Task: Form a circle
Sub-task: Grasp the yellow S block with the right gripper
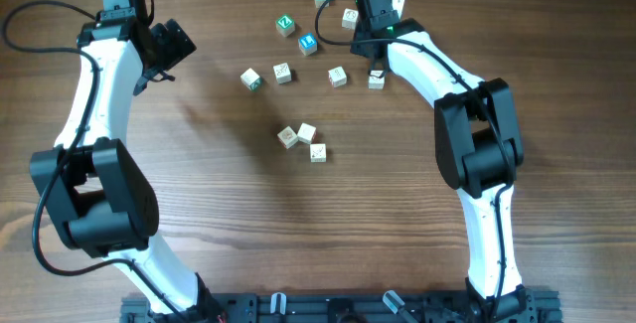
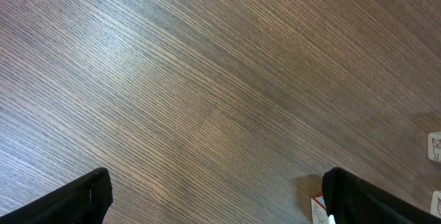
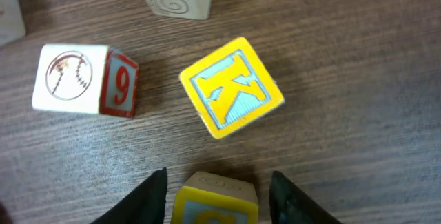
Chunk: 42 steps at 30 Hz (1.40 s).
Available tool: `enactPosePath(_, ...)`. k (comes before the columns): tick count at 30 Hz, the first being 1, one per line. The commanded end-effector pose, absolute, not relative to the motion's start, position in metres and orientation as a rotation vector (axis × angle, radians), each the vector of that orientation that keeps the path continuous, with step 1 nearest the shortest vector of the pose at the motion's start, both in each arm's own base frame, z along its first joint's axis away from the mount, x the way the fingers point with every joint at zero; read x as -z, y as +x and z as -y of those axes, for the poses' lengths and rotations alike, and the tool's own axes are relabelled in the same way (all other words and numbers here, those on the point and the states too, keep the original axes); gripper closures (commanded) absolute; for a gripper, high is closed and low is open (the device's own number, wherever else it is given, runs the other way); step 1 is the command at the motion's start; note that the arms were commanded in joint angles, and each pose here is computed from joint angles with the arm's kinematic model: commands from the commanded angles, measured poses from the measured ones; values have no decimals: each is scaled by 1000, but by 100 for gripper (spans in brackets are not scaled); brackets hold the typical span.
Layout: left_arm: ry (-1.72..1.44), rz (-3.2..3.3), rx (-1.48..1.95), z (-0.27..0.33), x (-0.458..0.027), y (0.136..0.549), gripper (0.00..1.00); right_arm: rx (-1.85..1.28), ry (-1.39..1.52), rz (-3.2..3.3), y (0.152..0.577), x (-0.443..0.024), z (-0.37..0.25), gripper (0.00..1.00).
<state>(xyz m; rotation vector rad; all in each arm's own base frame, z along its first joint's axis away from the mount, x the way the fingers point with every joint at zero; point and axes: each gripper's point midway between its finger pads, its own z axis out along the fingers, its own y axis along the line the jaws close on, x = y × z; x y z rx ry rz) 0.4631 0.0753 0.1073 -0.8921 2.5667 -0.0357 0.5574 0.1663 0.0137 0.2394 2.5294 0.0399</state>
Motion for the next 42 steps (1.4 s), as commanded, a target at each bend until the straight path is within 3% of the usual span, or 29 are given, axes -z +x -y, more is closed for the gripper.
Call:
enactPosePath(1,-904,-2559,40,-76,-108,464,0,-9,127,-2532,559,-12,-171,55)
enactPosePath(12,-903,-2560,40,-76,-108,464,0,-46,127,-2481,566,-36,-175,54)
enactPosePath(21,-904,-2559,40,-76,-108,464,0,-55,122,-2482,565,-41,-175,69)
enactPosePath(27,-904,-2559,40,-76,-108,464,0,-134,54,-2362,563,-129,-183,71)
enactPosePath(29,-903,-2560,40,-76,-108,464,0,-217,-79,-2344,546,-168,-198,71)
enactPosePath(33,-903,-2560,40,-76,-108,464,0,-259,-192,-2381,506,-201,-214,71)
enactPosePath(42,-904,-2559,40,-76,-108,464,0,-466,-690,-2513,394,-179,-327,71)
